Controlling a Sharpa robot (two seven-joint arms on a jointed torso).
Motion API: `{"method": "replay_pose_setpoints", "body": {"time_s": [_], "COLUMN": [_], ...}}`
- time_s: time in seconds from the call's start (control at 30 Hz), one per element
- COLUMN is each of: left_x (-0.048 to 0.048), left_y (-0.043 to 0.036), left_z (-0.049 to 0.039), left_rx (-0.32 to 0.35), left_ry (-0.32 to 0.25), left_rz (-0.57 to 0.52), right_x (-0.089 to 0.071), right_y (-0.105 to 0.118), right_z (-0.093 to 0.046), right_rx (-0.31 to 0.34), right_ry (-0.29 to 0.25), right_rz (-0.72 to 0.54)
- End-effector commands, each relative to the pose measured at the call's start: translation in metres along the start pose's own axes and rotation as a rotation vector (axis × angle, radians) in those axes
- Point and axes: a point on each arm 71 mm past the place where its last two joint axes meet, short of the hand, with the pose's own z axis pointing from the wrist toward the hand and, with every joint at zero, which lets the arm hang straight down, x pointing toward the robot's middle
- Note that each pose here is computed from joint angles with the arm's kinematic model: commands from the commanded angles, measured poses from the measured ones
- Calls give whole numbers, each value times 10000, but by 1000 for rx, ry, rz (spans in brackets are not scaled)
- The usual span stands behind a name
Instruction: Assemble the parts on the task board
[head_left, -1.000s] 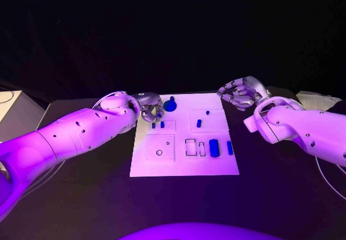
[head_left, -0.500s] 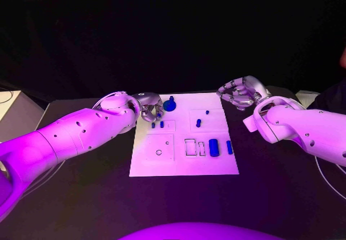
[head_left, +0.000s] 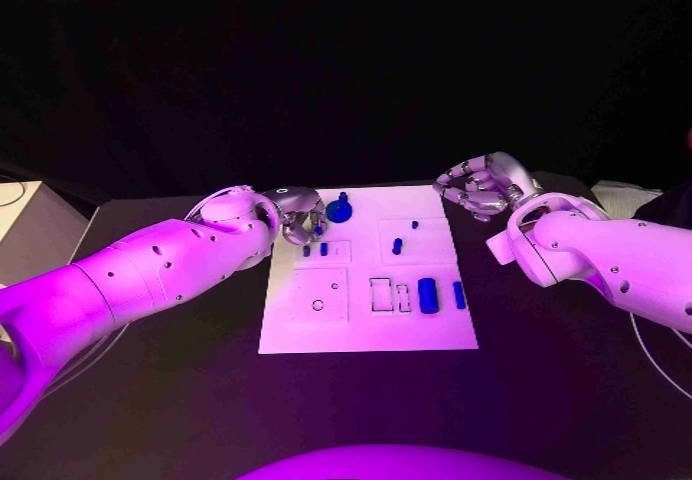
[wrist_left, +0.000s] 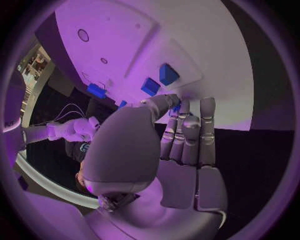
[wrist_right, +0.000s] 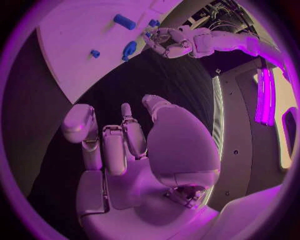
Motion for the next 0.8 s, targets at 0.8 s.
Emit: {"method": "replay_pose_setpoints", "body": {"time_s": [0.8], "left_x": [19], "left_y": [-36], "left_z": [-17], "left_rx": [10], "left_ry": [2], "left_rz": [-6], "right_x": [5], "right_y": [5], "right_z": [-1], "right_rx": [-12], "right_ry": [6], "right_rz": [-3]}}
